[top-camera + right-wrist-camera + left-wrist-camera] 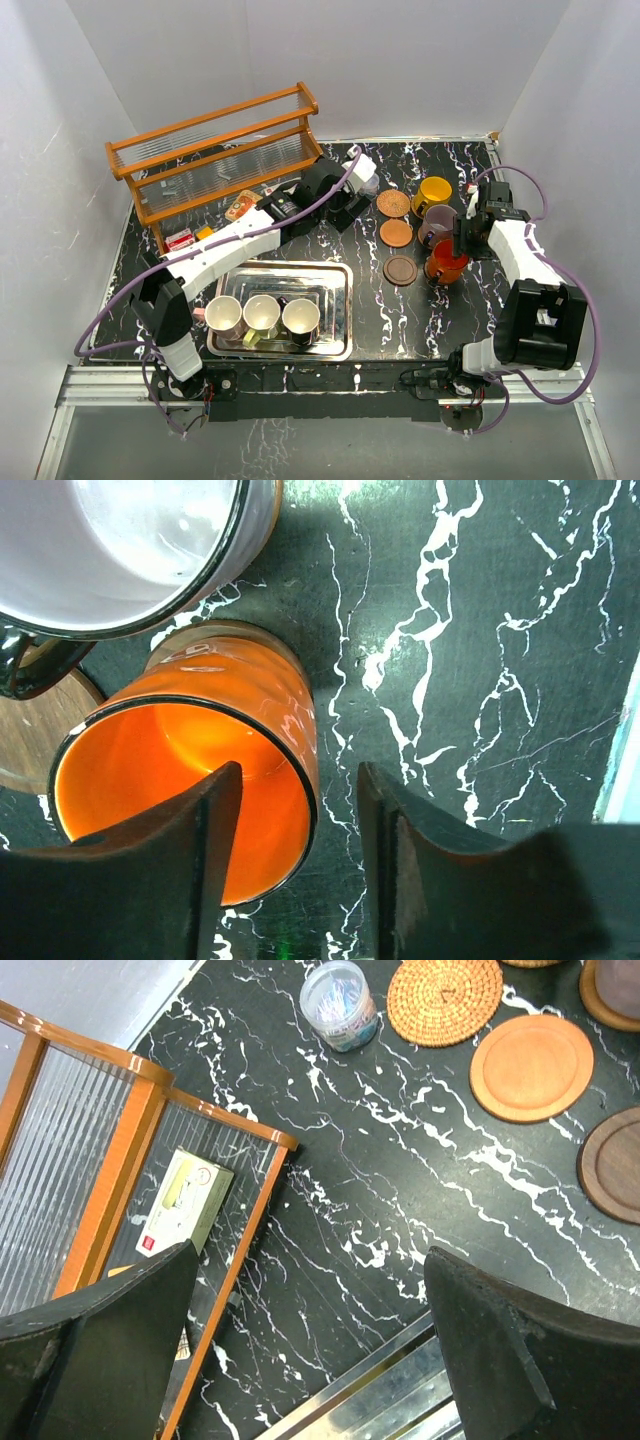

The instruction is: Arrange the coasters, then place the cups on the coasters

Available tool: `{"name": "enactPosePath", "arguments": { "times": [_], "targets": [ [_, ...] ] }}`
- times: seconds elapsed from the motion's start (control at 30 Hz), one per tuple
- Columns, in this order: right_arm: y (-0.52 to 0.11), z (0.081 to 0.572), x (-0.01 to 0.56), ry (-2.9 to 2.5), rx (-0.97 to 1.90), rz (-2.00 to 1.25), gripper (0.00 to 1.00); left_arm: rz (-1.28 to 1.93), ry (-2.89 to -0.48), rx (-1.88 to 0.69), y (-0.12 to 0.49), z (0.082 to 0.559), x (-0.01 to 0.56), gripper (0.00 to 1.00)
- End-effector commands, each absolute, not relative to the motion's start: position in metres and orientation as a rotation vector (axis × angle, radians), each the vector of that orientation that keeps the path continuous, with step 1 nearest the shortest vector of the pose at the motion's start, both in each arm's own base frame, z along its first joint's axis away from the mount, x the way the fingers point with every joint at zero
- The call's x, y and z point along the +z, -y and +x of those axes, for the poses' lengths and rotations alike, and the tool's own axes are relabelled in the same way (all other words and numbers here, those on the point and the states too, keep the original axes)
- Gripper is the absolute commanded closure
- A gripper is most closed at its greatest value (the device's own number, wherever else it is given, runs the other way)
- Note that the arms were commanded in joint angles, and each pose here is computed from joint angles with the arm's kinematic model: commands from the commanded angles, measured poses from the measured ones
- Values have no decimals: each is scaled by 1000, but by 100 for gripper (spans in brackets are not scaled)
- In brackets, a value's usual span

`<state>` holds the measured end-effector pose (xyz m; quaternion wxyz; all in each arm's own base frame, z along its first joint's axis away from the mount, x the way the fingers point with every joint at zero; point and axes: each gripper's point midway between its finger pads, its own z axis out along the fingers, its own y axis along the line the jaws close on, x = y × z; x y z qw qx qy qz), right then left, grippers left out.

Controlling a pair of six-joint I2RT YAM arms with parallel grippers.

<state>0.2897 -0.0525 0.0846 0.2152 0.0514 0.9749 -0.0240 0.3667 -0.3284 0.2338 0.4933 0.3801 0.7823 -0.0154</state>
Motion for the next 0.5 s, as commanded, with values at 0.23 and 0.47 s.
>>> {"name": "enactPosePath", "arguments": {
  "times": [0.23,0.47],
  "targets": [
    [54,333,179,-2404,-75,12,33,1118,-1919,-92,303,332,239,4],
    [18,354,216,-2290,133,-196,21,1306,-1994,-371,284,287,230,2]
  ]
}}
